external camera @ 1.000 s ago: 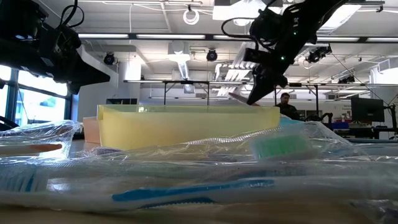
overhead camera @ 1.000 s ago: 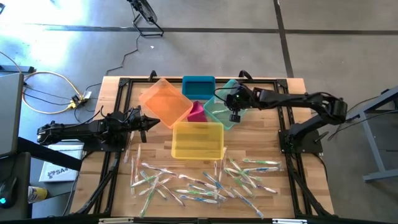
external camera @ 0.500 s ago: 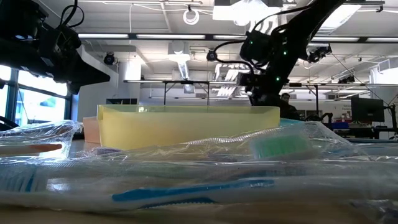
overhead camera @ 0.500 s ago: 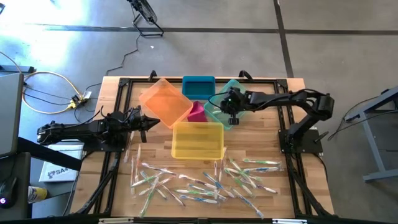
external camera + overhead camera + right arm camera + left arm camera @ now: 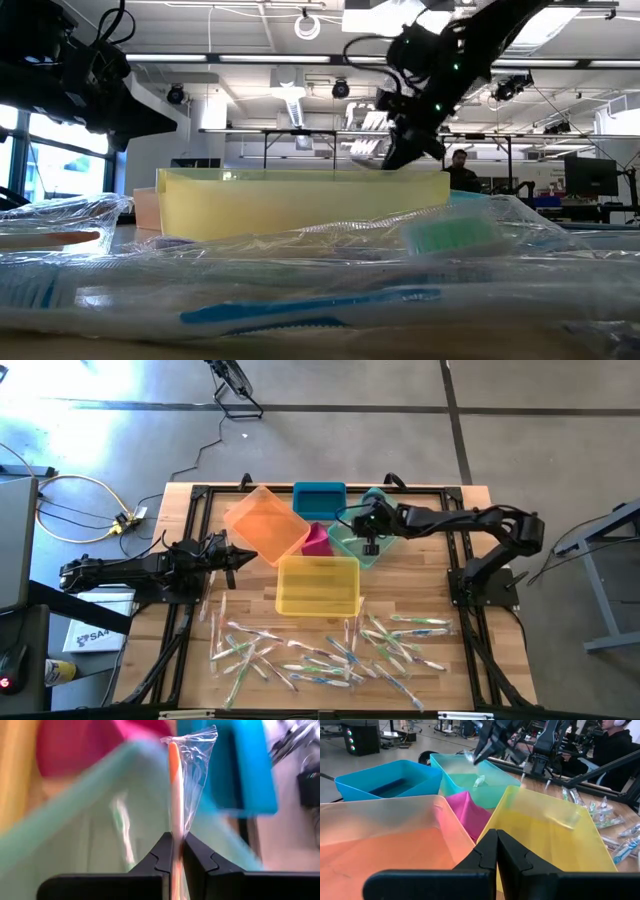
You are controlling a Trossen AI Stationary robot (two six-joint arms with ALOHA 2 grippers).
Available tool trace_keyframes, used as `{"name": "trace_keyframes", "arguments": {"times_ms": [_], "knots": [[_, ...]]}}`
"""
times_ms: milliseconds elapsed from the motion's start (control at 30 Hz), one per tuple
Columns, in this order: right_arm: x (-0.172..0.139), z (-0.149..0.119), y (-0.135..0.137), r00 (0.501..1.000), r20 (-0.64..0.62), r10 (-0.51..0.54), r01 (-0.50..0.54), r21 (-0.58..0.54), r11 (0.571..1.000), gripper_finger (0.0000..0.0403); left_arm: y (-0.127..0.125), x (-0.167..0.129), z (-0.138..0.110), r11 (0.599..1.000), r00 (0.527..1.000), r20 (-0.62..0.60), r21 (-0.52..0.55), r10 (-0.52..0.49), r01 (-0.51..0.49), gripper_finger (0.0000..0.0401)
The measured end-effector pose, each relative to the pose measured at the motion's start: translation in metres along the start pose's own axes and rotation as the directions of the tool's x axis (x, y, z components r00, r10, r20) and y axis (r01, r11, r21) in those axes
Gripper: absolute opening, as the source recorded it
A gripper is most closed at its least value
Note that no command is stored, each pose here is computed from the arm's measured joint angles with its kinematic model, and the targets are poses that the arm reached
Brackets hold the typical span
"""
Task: Pick & Place Toothbrushes
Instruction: Put the orange toothbrush into the yellow bin
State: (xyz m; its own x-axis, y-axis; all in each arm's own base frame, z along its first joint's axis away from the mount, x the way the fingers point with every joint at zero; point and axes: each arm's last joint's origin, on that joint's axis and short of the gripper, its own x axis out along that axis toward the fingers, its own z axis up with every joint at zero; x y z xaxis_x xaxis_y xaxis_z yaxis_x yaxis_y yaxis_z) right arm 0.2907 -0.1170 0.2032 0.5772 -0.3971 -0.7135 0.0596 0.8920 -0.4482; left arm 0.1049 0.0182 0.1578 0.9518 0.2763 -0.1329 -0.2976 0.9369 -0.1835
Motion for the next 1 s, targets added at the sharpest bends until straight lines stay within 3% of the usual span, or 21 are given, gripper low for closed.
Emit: {"name": "trace_keyframes", "arguments": {"times_ms": [200,433,833,1000], "knots": [[-0.025,0.049,0.005,0.985,0.173,0.015,-0.021,0.034,0.999,0.0015,0.0,0.0,0.0,1.0,1.0,0.0,0.0,0.0,0.0,0.0],[-0.056,0.096,0.025,0.899,0.387,0.203,-0.25,0.077,0.965,0.0015,0.0,0.0,0.0,1.0,1.0,0.0,0.0,0.0,0.0,0.0],[-0.074,0.119,0.07,0.822,0.481,0.305,-0.369,0.041,0.929,0.0015,0.0,0.0,0.0,1.0,1.0,0.0,0.0,0.0,0.0,0.0],[-0.072,0.123,0.072,0.831,0.504,0.235,-0.291,0.034,0.956,0.0015,0.0,0.0,0.0,1.0,1.0,0.0,0.0,0.0,0.0,0.0]]}}
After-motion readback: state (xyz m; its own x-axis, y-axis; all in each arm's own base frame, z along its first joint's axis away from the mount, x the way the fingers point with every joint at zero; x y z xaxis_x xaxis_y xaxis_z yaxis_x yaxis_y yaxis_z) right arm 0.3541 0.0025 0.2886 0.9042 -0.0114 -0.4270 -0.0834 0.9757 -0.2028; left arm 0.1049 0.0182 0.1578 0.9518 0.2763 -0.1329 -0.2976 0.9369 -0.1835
